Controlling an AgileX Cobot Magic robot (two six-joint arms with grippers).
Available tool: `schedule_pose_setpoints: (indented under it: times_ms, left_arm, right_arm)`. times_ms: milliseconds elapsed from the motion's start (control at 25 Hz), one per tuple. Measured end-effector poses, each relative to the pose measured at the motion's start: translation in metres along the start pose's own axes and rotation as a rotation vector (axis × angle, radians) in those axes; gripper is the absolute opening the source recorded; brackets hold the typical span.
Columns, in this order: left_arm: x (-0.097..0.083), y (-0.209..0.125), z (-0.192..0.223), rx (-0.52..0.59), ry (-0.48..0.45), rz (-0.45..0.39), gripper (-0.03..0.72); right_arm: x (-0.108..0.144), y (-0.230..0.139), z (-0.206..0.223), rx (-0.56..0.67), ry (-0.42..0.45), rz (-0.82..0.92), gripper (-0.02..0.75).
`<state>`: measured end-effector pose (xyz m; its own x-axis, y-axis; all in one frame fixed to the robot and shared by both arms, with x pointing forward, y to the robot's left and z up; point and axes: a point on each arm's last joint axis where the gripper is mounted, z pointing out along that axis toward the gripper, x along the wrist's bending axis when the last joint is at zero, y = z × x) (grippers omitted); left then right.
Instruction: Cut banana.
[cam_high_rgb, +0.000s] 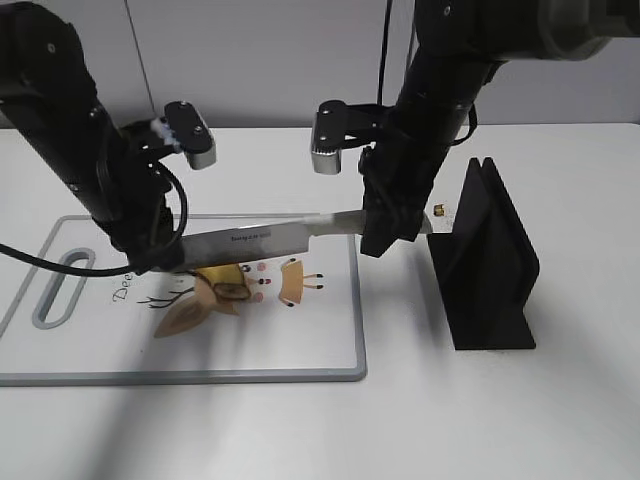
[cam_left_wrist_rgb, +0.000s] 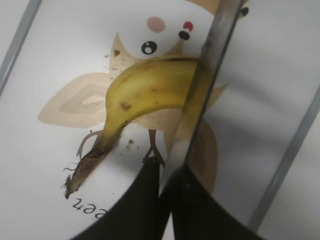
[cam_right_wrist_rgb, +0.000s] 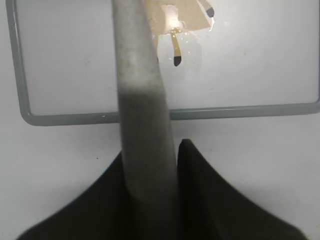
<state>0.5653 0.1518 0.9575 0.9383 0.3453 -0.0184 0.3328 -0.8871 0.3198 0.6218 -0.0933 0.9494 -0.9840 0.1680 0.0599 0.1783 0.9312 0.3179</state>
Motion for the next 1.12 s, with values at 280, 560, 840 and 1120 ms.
schedule_pose_setpoints:
  times_ms: [280, 560, 840, 1120]
  left_arm:
    - [0.003, 0.0, 0.002, 0.009, 0.037, 0.02, 0.035]
    - [0.006, -0.002, 0.002, 0.026, 0.063, 0.025, 0.035]
    - [0.007, -0.003, 0.002, 0.045, 0.079, 0.019, 0.035]
    - [0.008, -0.004, 0.01, 0.053, 0.062, 0.003, 0.035]
  right_arm:
    - [-0.003, 0.0, 0.005, -0.017, -0.012, 0.014, 0.196]
    - [-0.005, 0.0, 0.012, -0.026, -0.009, 0.027, 0.197]
    - [-0.007, 0.0, 0.019, -0.035, -0.006, 0.038, 0.2]
    - [-0.007, -0.001, 0.019, -0.032, -0.009, 0.035, 0.2]
